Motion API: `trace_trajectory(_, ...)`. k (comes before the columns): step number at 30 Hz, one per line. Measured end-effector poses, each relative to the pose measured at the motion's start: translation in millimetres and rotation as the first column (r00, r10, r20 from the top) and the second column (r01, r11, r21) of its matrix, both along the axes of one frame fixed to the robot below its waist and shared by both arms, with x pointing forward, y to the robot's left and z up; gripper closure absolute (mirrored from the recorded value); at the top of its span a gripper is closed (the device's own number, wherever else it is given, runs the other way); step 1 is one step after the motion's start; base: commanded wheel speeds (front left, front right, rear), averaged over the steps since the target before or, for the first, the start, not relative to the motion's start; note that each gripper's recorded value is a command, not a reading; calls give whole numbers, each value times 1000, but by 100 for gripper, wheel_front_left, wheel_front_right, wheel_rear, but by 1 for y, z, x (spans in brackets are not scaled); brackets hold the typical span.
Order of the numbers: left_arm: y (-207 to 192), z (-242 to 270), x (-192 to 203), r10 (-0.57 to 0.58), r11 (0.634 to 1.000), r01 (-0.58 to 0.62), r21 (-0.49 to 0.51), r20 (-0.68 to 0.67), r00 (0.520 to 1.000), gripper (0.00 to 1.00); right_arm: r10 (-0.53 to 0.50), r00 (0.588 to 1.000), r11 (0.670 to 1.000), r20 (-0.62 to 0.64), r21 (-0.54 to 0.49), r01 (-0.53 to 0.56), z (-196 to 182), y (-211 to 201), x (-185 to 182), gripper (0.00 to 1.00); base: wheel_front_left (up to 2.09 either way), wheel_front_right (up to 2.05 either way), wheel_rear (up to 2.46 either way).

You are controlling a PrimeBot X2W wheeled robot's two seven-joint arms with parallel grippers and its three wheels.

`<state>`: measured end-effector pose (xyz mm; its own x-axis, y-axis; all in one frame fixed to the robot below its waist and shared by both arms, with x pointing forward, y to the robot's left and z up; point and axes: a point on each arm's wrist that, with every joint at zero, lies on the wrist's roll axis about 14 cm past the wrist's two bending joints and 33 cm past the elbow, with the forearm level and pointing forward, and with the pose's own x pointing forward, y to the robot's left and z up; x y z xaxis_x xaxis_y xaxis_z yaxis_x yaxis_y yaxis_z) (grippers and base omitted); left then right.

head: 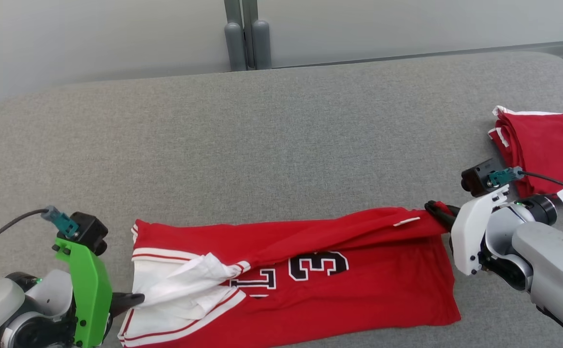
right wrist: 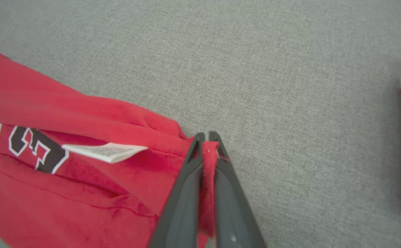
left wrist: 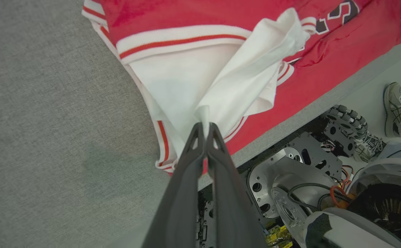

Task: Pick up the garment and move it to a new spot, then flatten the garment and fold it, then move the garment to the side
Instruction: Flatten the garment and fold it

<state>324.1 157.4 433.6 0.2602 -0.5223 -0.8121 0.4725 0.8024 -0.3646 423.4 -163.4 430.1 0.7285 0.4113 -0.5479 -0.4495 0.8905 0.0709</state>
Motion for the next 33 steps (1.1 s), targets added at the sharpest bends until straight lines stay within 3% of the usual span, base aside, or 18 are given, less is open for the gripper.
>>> trace_trajectory(15, -9, -23, -25, -22, 1000, 22, -1, -181, 983, 100, 61, 973, 992, -225, -92, -83, -28, -5, -33, 100, 0, 0, 0)
trace_trajectory(20, -13, -27, -33, -32, 999, 30, -10, -237, 971, 100, 57, 975, 990, -216, -111, -82, -26, -10, -28, 100, 0, 0, 0)
trace_trajectory(21, -12, -29, -35, -32, 999, 31, -5, -248, 968, 100, 54, 975, 990, -216, -113, -80, -25, -11, -28, 85, 0, 0, 0)
trace_trajectory(22, -11, -30, -37, -28, 1000, 30, 2, -260, 965, 93, 51, 975, 991, -217, -112, -77, -25, -11, -27, 61, 0, 0, 0)
trace_trajectory(23, -11, -32, -38, -29, 999, 32, 5, -265, 964, 51, 49, 974, 991, -222, -110, -74, -26, -11, -28, 22, 0, 0, 0)
trace_trajectory(24, -11, -33, -39, -27, 999, 31, 12, -268, 963, 4, 45, 972, 992, -231, -107, -72, -27, -10, -29, 0, 0, 0, 0)
trace_trajectory(25, -10, -35, -40, -24, 999, 31, 22, -271, 962, 0, 44, 970, 992, -240, -108, -72, -28, -10, -30, 0, 0, 0, 0)
trace_trajectory(33, -3, -38, -32, 17, 999, -8, 41, -224, 974, 0, 56, 968, 993, -243, -87, -79, -25, -6, -38, 0, 0, 0, 0)
